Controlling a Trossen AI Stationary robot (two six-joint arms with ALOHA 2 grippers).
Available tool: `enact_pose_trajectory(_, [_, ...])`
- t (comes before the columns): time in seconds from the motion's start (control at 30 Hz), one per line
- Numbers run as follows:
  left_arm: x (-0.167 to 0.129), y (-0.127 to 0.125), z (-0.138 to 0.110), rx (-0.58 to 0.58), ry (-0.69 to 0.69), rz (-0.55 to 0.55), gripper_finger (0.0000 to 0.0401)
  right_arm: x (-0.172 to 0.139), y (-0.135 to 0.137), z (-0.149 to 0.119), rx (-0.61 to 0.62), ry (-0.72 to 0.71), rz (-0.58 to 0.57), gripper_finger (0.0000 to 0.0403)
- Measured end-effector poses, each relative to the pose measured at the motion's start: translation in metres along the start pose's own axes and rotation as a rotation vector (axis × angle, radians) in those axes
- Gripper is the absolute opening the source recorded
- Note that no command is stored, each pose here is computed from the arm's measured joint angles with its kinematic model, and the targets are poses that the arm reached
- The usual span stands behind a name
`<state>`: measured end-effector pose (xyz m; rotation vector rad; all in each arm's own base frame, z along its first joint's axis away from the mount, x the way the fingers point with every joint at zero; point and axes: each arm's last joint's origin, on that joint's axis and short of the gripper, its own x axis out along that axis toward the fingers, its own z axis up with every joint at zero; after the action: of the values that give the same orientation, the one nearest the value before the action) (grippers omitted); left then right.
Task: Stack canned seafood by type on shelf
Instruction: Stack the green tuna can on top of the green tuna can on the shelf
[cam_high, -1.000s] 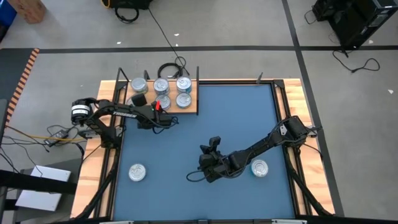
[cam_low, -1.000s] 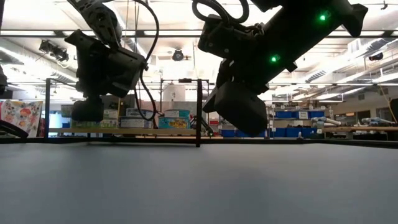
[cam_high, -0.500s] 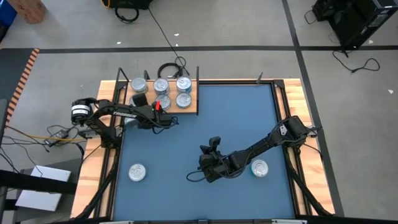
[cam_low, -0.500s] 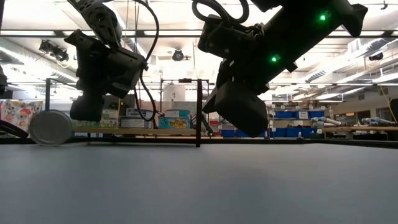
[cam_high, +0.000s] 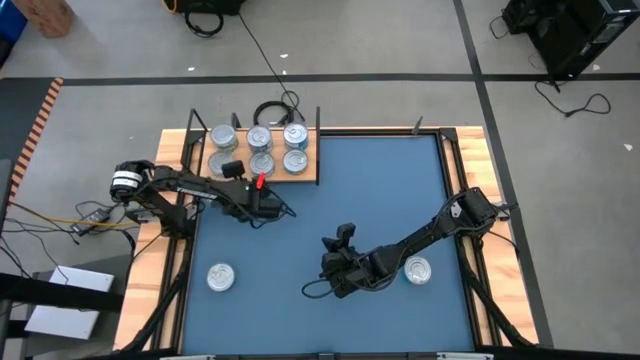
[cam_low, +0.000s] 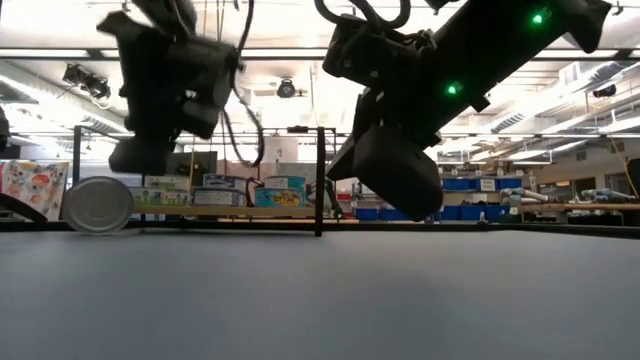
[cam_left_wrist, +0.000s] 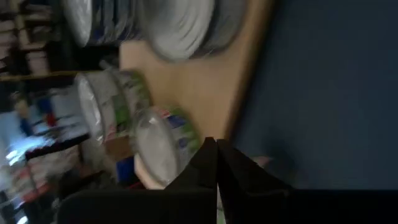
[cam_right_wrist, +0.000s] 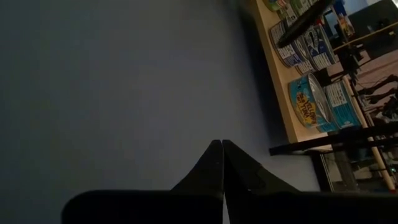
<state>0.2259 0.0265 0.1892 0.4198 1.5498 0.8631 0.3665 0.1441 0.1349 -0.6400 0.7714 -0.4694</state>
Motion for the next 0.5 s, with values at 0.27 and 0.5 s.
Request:
enact_pose_trajectory(0.27, [-0.040, 0.002, 0.000, -0.017, 0.011, -0.144, 0.0066, -0.006, 0.005, 0.000, -0.009, -0.012, 0.026, 0.0013])
enact_pose_trajectory(0.5, [-0.046, 0.011, -0.009, -0.038, 0.089, -0.135, 0.0165, -0.006, 0.006, 0.000, -0.006, -0.012, 0.076, 0.0014])
